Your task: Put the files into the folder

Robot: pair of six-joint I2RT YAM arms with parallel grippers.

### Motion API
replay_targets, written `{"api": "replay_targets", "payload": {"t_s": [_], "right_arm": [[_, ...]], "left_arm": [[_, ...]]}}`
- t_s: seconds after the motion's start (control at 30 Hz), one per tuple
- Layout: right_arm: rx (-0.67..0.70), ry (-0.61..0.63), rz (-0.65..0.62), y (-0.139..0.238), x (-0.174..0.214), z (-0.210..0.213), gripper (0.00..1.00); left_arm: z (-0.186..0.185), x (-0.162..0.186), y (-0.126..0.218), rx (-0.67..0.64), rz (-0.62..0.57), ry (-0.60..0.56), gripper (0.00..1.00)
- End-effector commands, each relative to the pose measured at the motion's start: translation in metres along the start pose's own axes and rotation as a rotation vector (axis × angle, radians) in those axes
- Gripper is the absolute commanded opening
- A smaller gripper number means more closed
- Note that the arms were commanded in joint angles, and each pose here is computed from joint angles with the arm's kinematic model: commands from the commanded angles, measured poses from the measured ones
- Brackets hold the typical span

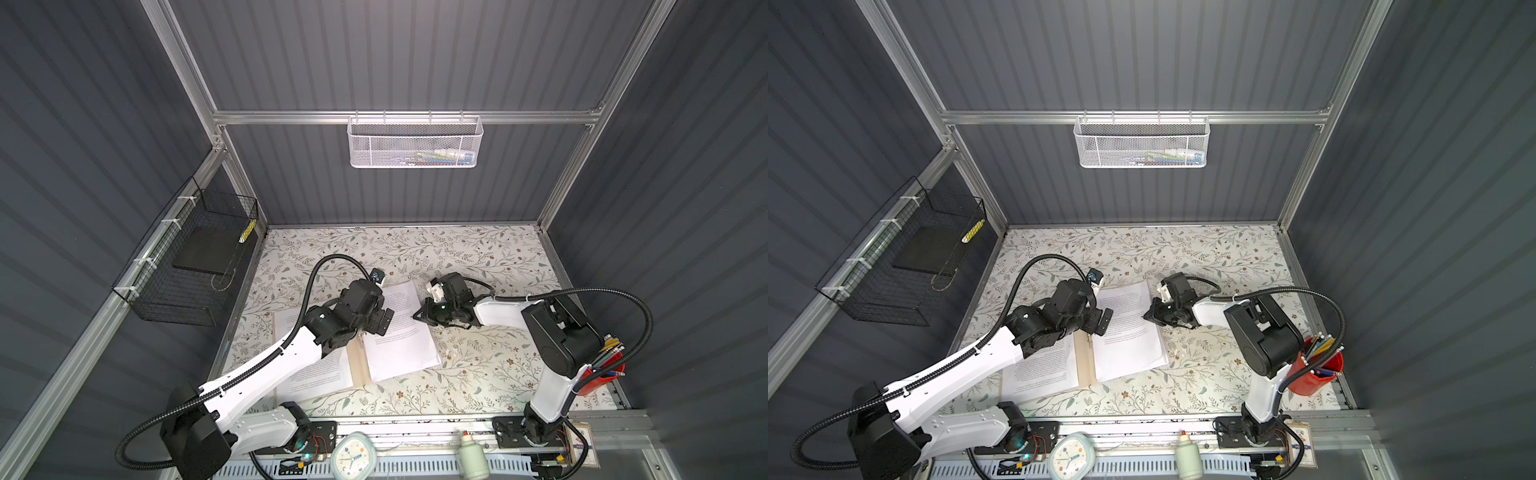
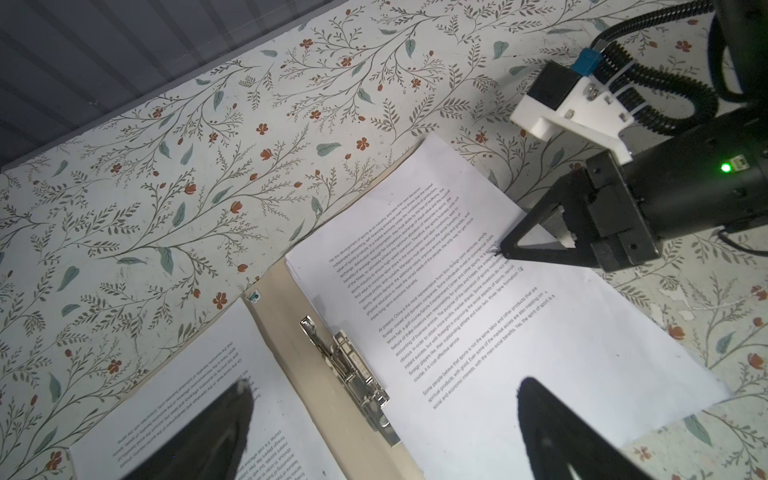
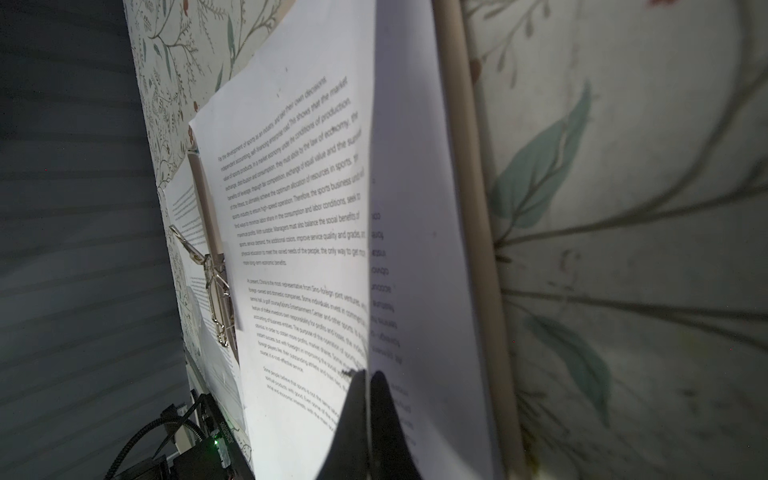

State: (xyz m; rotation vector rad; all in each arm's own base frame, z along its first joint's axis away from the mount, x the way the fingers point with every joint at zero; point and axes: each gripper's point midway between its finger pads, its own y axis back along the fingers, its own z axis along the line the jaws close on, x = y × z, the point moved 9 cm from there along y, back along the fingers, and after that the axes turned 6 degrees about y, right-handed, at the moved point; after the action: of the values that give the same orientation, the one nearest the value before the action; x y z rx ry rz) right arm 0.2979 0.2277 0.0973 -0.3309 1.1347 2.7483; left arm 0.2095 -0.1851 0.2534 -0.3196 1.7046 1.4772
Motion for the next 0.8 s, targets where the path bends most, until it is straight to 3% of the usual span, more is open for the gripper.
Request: {"api": "replay_targets", "payload": {"t_s": [0.0, 0.27, 0.4, 0.5, 0.67, 0.77], "right_arm": [[-0.020, 0.025, 0.013, -0.003, 0.001, 0.006, 0.00], [-0.029, 0.035, 0.018, -0.005, 0.001, 0.010, 0.00], [-0.033, 0.044, 0.007, -0.001, 0.001, 0.013, 0.08], [-0.038, 0.072, -0.016, 0.008, -0.002, 0.020, 0.21], [-0.042, 0.096, -0.019, 0.013, -0.007, 0.029, 0.49], [-0.048, 0.092, -0.025, 0.014, -0.009, 0.031, 0.57]], "left_arm": [[0.000, 0.003, -0.003, 0.005, 0.023, 0.010, 1.00], [0.000, 0.004, -0.004, 0.004, 0.027, 0.013, 1.00], [0.001, 0.006, -0.006, -0.012, 0.041, 0.030, 1.00], [0.011, 0.015, -0.012, -0.130, 0.073, 0.094, 1.00], [0.028, 0.035, -0.018, -0.180, 0.147, 0.263, 1.00], [0.042, 0.046, -0.019, -0.226, 0.209, 0.344, 1.00]]}}
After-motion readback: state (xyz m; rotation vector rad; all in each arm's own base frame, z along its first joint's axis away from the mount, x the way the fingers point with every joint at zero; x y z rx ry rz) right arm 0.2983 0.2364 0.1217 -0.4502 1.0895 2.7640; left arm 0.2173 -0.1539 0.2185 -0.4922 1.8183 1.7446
